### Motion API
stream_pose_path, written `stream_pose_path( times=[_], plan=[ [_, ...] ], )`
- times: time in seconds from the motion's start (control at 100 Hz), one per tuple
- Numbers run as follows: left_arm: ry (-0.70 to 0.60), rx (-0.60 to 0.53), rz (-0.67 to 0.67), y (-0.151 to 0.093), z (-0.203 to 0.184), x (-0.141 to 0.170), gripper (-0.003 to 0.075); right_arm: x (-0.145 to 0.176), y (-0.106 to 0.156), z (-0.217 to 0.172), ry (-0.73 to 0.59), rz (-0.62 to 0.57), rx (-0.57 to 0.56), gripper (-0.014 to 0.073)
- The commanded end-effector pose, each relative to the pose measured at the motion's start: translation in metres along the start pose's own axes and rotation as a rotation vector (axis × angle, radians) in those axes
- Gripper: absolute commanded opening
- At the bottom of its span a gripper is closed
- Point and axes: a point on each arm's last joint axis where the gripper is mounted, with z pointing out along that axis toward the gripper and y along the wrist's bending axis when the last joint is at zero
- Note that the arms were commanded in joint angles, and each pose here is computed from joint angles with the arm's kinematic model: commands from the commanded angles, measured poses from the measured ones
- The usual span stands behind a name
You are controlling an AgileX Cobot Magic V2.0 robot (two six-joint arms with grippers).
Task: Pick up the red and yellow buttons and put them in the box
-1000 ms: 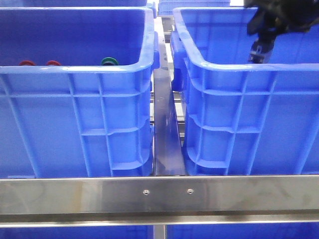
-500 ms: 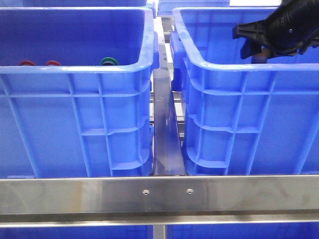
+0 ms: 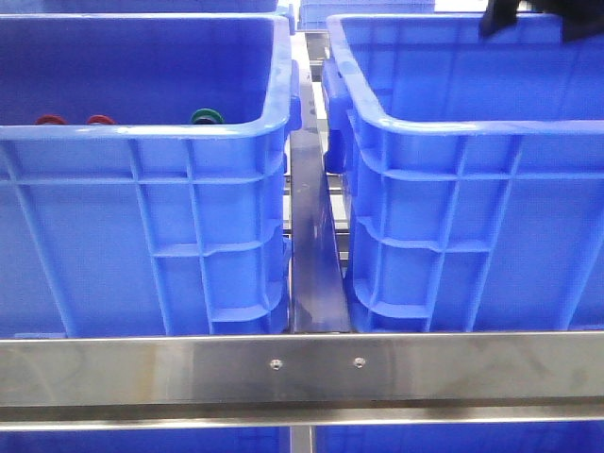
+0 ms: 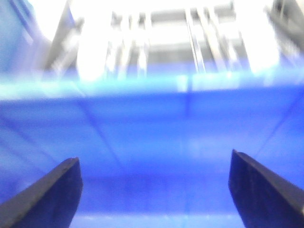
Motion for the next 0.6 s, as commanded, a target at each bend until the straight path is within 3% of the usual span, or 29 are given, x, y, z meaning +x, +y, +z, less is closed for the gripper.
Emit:
stream_pose_path(
  times=[0.0, 0.21, 0.59],
  plan=[
    [-0.111, -0.002, -0.013, 0.0, -0.006, -0.015, 0.0663, -0.029, 0.003, -0.039, -0.114, -0.005, -0.048, 0.0647],
    [-0.111, -0.002, -0.013, 0.0, -0.006, -0.015, 0.0663, -0.018, -0.003, -0.095, -0.152, -0.003, -0.053, 0.0646],
    [-0.111, -0.002, -0.013, 0.0, -0.006, -0.015, 0.0663, 0.033, -0.017, -0.19, -0.242, -0.005, -0.085, 0.0646]
  ],
)
